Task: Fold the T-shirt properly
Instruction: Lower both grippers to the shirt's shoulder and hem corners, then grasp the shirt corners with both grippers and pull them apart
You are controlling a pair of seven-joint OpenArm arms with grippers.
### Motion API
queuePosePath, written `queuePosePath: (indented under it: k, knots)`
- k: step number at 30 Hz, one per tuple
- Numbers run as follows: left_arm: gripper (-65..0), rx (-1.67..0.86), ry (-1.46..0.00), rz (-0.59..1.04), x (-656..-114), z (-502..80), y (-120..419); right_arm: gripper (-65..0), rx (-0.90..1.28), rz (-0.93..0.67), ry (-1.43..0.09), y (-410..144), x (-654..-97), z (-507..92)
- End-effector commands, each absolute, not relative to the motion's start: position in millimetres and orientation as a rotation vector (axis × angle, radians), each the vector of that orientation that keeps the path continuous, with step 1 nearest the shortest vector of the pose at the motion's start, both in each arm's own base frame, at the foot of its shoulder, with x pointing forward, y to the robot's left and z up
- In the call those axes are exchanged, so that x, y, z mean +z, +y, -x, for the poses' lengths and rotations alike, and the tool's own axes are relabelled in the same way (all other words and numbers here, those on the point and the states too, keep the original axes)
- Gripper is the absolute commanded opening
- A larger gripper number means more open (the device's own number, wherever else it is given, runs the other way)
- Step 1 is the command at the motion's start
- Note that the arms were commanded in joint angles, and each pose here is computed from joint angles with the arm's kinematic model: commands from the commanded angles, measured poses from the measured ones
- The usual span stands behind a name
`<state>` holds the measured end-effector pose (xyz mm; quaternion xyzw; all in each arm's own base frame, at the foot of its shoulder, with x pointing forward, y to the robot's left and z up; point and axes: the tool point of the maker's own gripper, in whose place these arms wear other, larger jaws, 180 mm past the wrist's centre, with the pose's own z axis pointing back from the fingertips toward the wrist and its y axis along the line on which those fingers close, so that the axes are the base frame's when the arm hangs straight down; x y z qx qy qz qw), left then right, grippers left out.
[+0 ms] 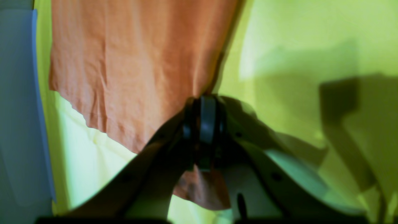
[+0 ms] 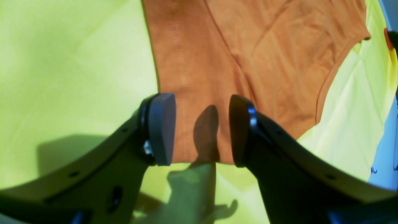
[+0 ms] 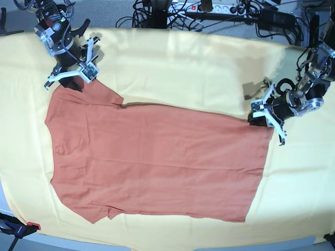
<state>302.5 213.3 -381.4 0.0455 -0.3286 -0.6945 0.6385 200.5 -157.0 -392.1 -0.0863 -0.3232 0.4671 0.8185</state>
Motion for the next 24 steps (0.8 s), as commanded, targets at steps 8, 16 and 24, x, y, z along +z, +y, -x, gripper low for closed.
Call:
queuePosePath:
  k: [8,16,24]
  knots:
    - [-65.0,-1.641,-0.681,-0.138,-367,-296,231,-33.4,1.019,0.192,-0.518,-170,-404,-178]
    - [-65.0,-1.64,-0.679,-0.138,-367,-296,232,-33.4,1.058,0.064,-0.569,-140,-388,-173]
    - [-65.0,-1.613,-0.697,-0.109,-366,-295,228,-33.4,1.067,0.033,-0.567,-136,-388,-170]
